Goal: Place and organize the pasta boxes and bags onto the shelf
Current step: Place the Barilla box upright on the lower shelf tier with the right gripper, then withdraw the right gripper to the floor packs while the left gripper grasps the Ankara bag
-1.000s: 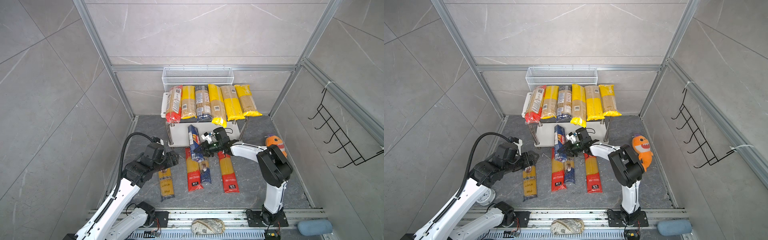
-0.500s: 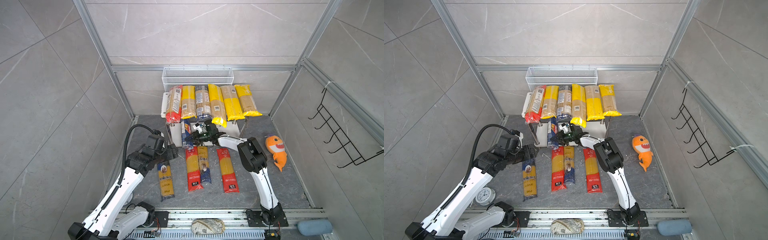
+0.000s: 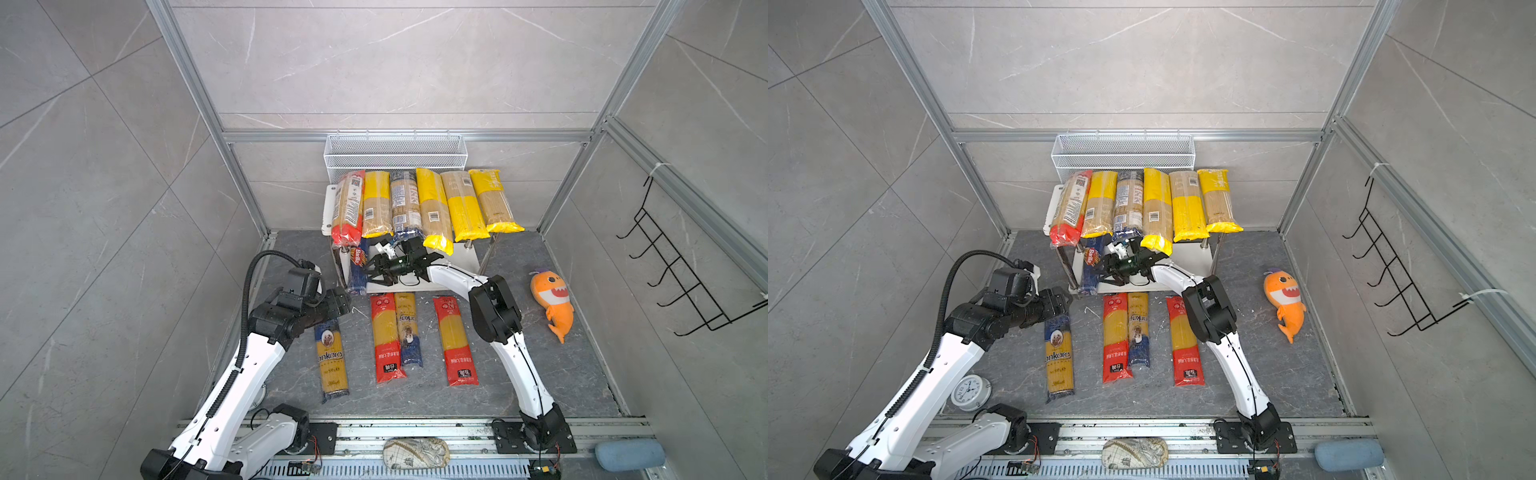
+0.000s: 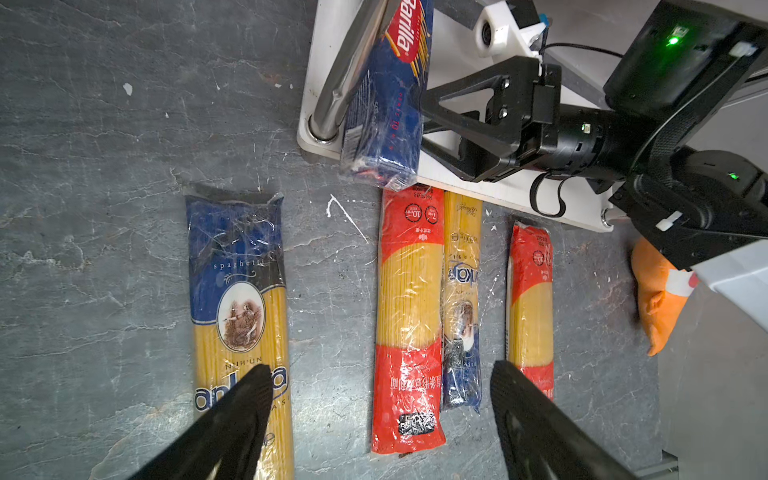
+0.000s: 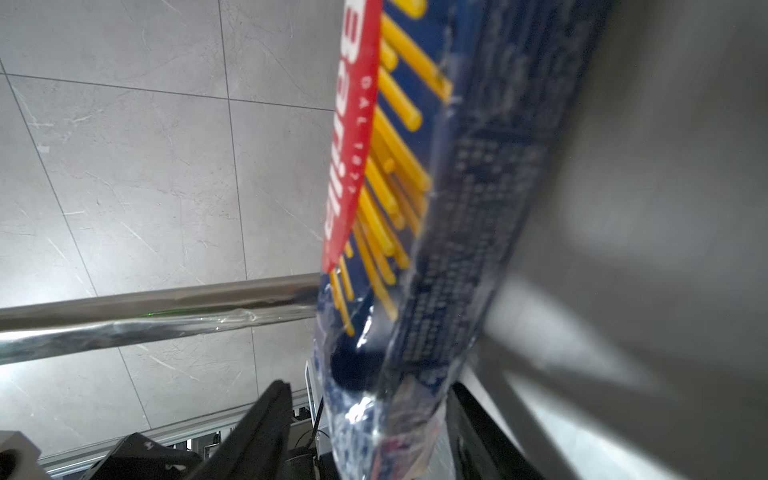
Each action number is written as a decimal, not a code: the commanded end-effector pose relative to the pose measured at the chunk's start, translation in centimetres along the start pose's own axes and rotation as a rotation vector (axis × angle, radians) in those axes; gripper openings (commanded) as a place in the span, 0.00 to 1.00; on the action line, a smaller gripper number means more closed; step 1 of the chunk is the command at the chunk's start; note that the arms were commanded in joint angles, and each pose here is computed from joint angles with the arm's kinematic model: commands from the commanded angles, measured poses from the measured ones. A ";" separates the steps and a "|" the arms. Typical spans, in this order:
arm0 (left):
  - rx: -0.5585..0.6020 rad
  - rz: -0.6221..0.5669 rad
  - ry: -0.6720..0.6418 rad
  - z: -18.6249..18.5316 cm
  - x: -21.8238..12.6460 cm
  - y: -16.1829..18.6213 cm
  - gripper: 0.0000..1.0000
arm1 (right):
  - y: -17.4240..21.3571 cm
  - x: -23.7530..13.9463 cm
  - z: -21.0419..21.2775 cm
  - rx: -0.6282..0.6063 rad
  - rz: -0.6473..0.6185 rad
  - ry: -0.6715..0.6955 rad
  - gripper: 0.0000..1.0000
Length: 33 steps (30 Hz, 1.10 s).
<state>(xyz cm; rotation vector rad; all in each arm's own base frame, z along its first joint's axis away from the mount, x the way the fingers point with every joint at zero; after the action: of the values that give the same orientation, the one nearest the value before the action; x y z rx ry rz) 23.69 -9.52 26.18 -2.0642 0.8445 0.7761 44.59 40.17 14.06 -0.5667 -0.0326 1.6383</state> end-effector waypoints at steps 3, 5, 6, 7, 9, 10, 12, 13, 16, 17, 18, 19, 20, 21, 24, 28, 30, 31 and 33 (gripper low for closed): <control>0.018 0.003 0.024 0.1 0.1 0.3 0.85 | 0.9 -0.5 1.2 -0.021 0.035 0.006 0.64; 0.014 0.003 0.029 0.3 0.2 0.5 0.85 | 1.4 -1.1 1.6 -0.026 0.041 0.016 0.64; 0.010 0.001 0.032 0.4 0.3 0.6 0.85 | 1.7 -1.3 1.9 -0.031 0.044 0.021 0.65; 0.003 0.002 0.036 0.5 0.3 0.7 0.85 | 2.1 -1.7 2.2 -0.040 0.045 0.026 0.66; -0.006 0.001 0.047 0.7 0.5 1.0 0.85 | 2.7 -2.4 2.8 -0.052 0.047 0.039 0.68; -0.013 0.003 0.053 0.7 0.6 1.1 0.86 | 3.1 -2.8 3.0 -0.059 0.050 0.049 0.68; -0.027 0.002 0.058 1.0 0.7 1.4 0.86 | 4.1 -3.5 3.5 -0.068 0.054 0.065 0.69; -0.034 -0.001 0.054 1.3 0.9 1.6 0.86 | 4.6 -4.0 3.7 -0.068 0.054 0.074 0.69; -0.066 0.007 0.035 2.3 1.3 2.4 0.86 | 6.6 -4.9 3.7 -0.047 0.068 0.092 0.69; -0.079 0.010 0.026 2.8 1.4 2.7 0.86 | 7.4 -5.2 3.5 -0.036 0.075 0.100 0.69; -0.091 0.013 0.016 3.3 1.5 3.1 0.86 | 8.3 -5.5 3.6 -0.032 0.080 0.105 0.69; -0.101 0.012 0.007 3.8 1.5 3.5 0.86 | 9.2 -5.8 3.8 -0.030 0.088 0.111 0.70; -0.116 0.010 -0.008 4.3 1.6 3.8 0.86 | 10.0 -6.0 3.8 -0.026 0.099 0.118 0.70; -0.131 0.013 -0.031 5.0 1.7 4.2 0.86 | 11.1 -6.2 3.9 -0.022 0.115 0.131 0.70; -0.159 0.045 -0.114 6.9 2.4 5.6 0.86 | 13.8 -6.8 4.5 -0.040 0.162 0.184 0.69; -0.202 0.080 -0.167 8.7 3.1 7.3 0.87 | 17.9 -7.6 4.7 -0.048 0.223 0.252 0.69; -0.219 0.082 -0.176 9.2 3.3 7.9 0.87 | 20.0 -8.2 5.1 -0.064 0.247 0.289 0.69; -0.224 0.079 -0.185 9.4 3.2 8.1 0.87 | 20.9 -8.5 5.3 -0.075 0.256 0.310 0.69; -0.239 0.082 -0.226 10.3 3.2 8.8 0.88 | 22.5 -9.2 6.0 -0.100 0.267 0.344 0.69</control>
<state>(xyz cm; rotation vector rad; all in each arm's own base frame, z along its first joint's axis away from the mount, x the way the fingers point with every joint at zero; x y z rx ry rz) 17.10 -6.97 14.86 -2.0855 0.8021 1.1282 23.53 31.08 14.14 -0.8454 0.2123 1.8006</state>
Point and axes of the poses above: each gripper's point midway between its finger pads, its own x axis out along the fingers, its own z axis along the line the jaws close on, y = z × x, the point moved 5 cm from there along -x, back along the fingers, and after that the axes turned 12 degrees about -x, right-handed, at the moved point
